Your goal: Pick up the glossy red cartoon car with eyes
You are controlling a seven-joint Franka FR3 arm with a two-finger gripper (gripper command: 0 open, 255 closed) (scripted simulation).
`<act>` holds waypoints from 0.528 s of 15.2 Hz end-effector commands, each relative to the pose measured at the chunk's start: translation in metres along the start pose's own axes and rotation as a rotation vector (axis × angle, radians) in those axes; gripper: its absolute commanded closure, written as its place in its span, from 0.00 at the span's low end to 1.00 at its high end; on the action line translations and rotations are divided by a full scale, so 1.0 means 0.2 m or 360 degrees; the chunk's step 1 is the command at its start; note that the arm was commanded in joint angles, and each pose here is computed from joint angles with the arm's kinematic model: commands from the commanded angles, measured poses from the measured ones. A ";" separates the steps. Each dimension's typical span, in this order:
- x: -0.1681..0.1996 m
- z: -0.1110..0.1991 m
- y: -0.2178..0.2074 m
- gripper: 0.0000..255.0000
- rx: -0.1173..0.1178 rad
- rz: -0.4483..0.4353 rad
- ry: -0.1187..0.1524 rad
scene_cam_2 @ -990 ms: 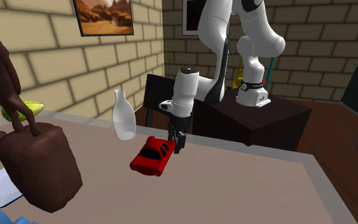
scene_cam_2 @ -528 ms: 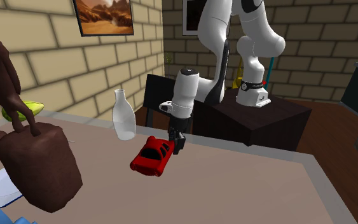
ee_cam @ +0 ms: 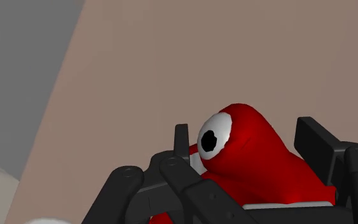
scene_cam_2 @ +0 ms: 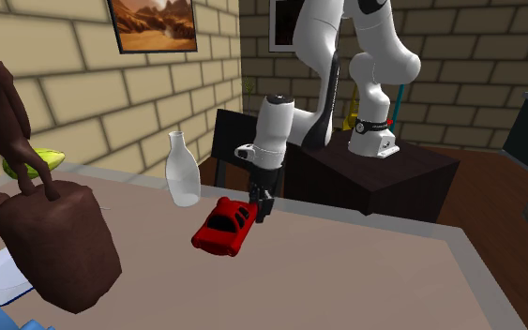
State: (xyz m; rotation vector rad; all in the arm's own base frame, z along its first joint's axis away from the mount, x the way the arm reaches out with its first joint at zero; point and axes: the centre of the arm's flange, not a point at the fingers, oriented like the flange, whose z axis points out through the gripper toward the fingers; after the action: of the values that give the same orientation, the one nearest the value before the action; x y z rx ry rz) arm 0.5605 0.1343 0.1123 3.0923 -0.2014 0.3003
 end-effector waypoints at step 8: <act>0.05 -0.24 0.00 1.00 0.0001 0.0000 0.0003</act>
State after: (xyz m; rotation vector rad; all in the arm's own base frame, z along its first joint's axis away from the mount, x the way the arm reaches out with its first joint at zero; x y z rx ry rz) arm 0.5621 0.1342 0.1546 3.0924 -0.2015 0.3003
